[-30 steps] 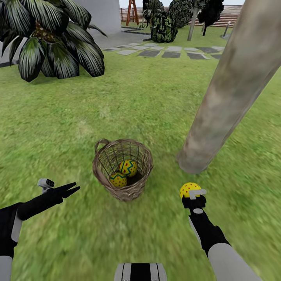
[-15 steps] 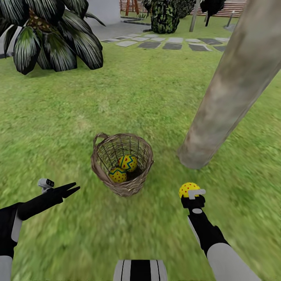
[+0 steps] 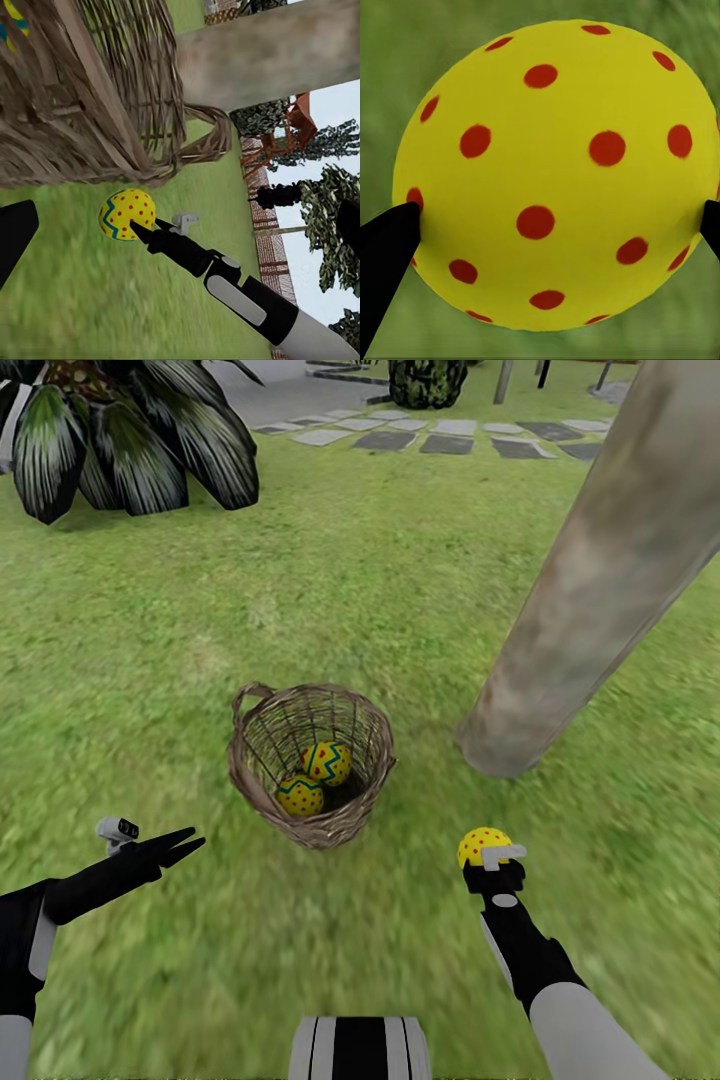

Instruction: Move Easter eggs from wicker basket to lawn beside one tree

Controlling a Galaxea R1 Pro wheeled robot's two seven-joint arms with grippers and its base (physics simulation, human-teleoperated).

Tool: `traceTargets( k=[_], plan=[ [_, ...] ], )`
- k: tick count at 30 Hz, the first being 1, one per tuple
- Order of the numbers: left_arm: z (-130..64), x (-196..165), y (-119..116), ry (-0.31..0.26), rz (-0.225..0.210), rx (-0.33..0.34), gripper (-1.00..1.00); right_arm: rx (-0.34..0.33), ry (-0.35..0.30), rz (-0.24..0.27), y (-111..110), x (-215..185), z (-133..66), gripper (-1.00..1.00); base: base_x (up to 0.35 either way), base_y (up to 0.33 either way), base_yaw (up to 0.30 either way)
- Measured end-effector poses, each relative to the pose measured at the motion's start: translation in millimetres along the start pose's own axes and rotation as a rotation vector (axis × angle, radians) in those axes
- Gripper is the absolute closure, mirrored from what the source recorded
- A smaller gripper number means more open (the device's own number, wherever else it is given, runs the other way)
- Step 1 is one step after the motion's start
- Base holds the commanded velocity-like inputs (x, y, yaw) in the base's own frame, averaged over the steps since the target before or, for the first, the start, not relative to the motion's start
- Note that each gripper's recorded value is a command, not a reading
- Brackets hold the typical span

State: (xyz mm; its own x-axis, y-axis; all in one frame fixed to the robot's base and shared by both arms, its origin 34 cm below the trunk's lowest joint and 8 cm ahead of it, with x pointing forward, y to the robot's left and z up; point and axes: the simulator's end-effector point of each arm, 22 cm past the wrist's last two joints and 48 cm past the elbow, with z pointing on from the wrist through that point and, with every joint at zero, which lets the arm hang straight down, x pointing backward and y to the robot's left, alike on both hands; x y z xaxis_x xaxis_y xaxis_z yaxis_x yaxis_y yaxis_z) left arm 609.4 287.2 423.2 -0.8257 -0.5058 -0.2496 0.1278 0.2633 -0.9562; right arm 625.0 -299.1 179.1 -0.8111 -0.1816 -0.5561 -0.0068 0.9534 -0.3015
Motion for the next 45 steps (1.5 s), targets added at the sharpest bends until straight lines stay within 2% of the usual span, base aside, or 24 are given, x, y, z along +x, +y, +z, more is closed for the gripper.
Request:
traceTargets(
  k=[20,27,32,33,34,40,45],
  plan=[
    [2.3,19,42,0.021,-0.070,-0.041,-1.00,-0.016,0.075,-0.022,14,47,18.5,1.00,0.000,0.000,0.000],
    [2.8,26,56,0.029,-0.094,-0.055,-1.00,-0.007,0.058,-0.022,12,43,25.3,1.00,0.000,0.000,0.000],
    [2.1,26,57,0.027,-0.102,-0.055,-1.00,-0.008,0.054,-0.022,12,43,25.4,1.00,0.000,0.000,0.000],
    [2.1,27,58,0.027,-0.102,-0.055,-1.00,-0.009,0.054,-0.022,12,43,25.4,-1.00,0.000,0.000,0.000],
    [2.2,26,58,0.027,-0.103,-0.055,-1.00,-0.025,0.096,-0.024,19,63,24.3,-1.00,0.000,0.000,0.000],
    [-5.6,20,60,-0.009,-0.108,-0.061,-1.00,-0.026,0.098,-0.025,20,64,24.2,-1.00,0.000,0.000,0.000],
    [-8.4,13,51,-0.024,-0.091,-0.054,-1.00,-0.023,0.084,-0.021,17,55,21.0,-1.00,0.000,0.000,0.000]
  ],
)
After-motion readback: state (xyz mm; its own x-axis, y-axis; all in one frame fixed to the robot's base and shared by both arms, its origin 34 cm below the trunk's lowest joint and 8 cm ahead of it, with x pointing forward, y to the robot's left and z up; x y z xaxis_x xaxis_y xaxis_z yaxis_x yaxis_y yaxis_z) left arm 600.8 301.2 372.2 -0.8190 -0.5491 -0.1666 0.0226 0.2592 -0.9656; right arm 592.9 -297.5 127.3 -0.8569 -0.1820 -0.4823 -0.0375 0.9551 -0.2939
